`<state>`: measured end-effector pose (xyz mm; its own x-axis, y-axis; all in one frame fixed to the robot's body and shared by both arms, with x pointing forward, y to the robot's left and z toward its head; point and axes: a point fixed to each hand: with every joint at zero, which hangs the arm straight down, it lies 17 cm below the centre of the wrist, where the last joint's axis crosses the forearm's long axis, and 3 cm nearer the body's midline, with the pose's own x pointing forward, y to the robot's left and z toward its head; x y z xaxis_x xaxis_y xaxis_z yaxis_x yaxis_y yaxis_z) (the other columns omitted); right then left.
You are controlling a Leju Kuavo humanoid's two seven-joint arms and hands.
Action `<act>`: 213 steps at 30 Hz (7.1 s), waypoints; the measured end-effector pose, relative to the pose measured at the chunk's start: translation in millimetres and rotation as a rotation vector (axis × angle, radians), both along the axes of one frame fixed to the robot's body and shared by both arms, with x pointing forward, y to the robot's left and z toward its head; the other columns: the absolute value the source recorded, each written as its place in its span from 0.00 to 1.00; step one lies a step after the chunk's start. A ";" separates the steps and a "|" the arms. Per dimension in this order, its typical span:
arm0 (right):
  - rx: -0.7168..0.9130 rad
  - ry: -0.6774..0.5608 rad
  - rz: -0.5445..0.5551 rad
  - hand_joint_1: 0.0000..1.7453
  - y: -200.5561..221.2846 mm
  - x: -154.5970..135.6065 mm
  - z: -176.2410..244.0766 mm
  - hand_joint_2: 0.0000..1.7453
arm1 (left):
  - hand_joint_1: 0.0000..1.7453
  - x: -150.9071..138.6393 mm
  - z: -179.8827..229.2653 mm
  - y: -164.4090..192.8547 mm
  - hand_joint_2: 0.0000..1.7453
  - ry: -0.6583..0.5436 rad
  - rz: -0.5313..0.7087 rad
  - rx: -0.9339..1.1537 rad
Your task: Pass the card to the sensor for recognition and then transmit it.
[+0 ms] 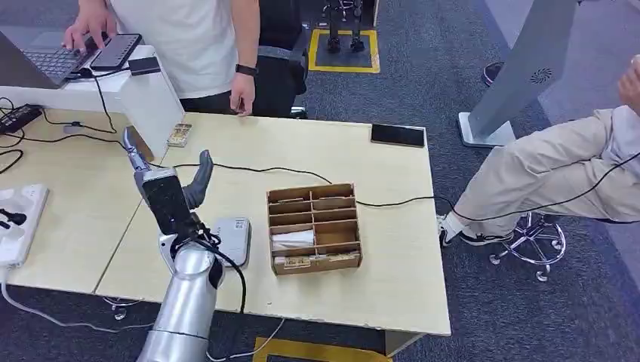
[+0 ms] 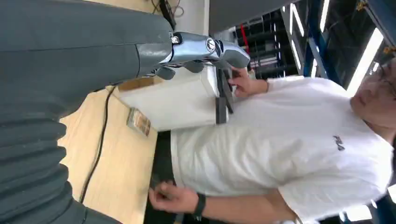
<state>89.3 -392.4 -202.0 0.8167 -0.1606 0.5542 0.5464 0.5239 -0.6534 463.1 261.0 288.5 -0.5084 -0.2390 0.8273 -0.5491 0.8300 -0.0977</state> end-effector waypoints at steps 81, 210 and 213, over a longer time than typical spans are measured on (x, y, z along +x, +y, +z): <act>-0.017 0.052 -0.059 0.00 -6.6 -38.9 -1.8 1.00 | 0.00 -113.7 -162.7 -245.9 1.00 0.253 -0.647 1.010; 0.003 -0.013 0.048 0.00 2.3 15.2 1.7 1.00 | 1.00 -45.4 -6.7 -173.1 1.00 0.013 -0.250 0.763; 0.001 -0.011 0.069 0.00 4.5 17.1 1.6 1.00 | 1.00 -36.9 18.4 -159.9 1.00 -0.030 -0.212 0.739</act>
<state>106.4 -387.9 -200.4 0.8198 -0.1049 0.5630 0.5160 0.5615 -0.6468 426.3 101.1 306.9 -0.6247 -0.6193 0.4755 -0.3767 0.7725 0.5112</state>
